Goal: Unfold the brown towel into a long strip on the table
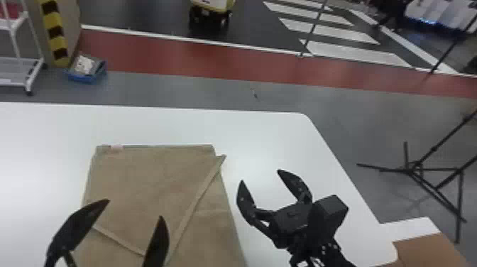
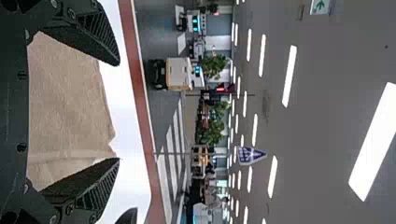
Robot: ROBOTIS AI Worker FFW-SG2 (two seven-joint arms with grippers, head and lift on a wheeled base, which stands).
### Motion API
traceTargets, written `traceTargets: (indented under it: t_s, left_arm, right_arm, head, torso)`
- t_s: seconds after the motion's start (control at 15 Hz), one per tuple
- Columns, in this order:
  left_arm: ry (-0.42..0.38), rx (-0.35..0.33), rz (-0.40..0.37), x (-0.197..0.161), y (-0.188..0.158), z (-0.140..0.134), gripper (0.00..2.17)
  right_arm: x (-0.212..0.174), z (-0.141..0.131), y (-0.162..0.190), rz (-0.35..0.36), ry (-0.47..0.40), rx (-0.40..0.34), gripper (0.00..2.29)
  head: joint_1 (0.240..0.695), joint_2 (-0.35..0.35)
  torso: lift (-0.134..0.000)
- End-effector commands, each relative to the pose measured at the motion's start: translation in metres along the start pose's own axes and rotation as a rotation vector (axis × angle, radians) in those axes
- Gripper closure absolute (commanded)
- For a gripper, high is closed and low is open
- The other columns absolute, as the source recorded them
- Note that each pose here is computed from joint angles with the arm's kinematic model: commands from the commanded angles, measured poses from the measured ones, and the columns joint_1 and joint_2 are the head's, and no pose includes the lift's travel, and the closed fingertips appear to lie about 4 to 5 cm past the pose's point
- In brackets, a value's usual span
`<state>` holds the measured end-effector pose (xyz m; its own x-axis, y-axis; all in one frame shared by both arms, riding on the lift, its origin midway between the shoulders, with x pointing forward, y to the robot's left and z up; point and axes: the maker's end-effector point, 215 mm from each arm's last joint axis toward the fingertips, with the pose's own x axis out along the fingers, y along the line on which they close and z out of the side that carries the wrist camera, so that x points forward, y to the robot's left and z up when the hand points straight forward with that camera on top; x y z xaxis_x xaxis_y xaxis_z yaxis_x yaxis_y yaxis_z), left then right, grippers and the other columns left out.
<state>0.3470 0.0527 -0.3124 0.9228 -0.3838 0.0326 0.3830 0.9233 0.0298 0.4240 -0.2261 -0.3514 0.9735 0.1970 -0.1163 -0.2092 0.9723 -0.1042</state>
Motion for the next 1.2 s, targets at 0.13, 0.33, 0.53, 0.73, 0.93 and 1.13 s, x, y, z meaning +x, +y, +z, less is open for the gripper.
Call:
traceTargets:
  t_s: [0.13,0.33,0.53,0.73,0.93,1.13]
  left_arm:
    - [-0.013,0.01,0.261,-0.008,0.133,0.0,0.02]
    - [-0.009,-0.015,0.361,-0.018,0.194,-0.004,0.02]
    - [-0.006,-0.024,0.386,-0.021,0.211,-0.008,0.02]
    - [-0.003,-0.044,0.371,-0.013,0.212,-0.014,0.02]
    - [0.019,-0.054,0.36,-0.007,0.21,-0.024,0.02]
    - [0.024,-0.057,0.354,-0.005,0.208,-0.028,0.02]
  right_arm:
    - [-0.003,-0.022,0.072,0.182,0.147,-0.168,0.06]
    - [-0.01,-0.046,0.114,0.294,0.299,-0.209,0.06]
    - [-0.012,-0.06,0.147,0.342,0.428,-0.278,0.06]
    - [-0.018,-0.08,0.173,0.374,0.577,-0.295,0.07]
    - [-0.018,-0.079,0.191,0.383,0.627,-0.313,0.07]
    - [-0.021,-0.076,0.209,0.412,0.615,-0.311,0.08]
  head:
    - [0.695,-0.132]
    - [0.695,0.028]
    - [0.695,0.177]
    - [0.695,0.229]
    - [0.695,0.261]
    - [0.695,0.279]
  torso:
    - [-0.124]
    - [-0.124]
    - [-0.124]
    - [-0.124]
    - [-0.124]
    - [-0.124]
